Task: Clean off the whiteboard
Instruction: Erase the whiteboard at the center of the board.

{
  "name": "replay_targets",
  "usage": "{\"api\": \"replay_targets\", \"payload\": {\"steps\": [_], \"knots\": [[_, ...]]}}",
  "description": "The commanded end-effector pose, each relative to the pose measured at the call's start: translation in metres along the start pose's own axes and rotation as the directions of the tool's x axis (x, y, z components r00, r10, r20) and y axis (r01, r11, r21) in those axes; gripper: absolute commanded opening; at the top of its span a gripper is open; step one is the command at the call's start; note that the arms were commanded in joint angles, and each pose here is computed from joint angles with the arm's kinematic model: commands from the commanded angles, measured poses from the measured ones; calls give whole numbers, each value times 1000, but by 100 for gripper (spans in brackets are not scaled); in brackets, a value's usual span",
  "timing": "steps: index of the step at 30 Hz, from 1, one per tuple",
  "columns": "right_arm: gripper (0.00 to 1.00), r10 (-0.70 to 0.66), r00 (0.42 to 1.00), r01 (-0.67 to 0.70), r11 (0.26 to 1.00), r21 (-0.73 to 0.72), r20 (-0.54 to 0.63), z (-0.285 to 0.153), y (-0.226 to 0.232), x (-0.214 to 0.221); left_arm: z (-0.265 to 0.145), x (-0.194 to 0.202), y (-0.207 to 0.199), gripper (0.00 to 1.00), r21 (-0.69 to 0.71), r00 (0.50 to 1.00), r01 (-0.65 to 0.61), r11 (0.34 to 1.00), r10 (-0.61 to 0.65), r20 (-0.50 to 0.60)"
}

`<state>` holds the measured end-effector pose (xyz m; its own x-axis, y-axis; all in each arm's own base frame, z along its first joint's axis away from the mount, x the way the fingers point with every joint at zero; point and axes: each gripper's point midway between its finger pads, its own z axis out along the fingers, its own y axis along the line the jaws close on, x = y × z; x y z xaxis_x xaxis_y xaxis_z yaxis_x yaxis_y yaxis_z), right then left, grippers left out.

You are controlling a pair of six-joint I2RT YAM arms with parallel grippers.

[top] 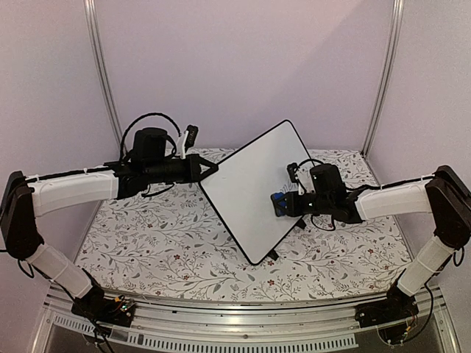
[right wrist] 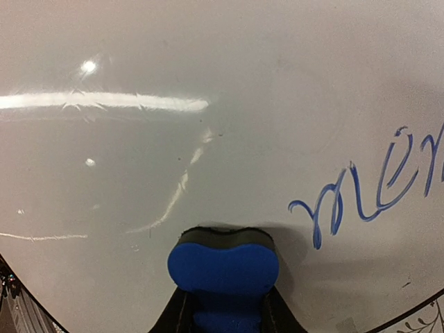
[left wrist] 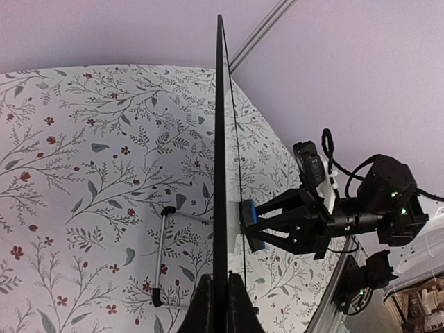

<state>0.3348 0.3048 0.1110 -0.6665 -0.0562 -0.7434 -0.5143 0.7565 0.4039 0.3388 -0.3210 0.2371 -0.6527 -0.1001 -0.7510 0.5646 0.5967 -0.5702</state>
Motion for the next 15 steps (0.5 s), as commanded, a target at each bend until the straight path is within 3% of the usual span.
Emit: {"api": "replay_targets", "payload": {"steps": [1, 15], "knots": [[16, 21, 997, -21, 1000, 3, -81, 8, -10, 35, 0, 11, -34, 0, 129, 994, -100, 987, 105, -31], [16, 20, 997, -20, 1000, 4, -76, 5, -10, 36, 4, 15, -32, 0, 126, 994, -97, 987, 103, -41]]}}
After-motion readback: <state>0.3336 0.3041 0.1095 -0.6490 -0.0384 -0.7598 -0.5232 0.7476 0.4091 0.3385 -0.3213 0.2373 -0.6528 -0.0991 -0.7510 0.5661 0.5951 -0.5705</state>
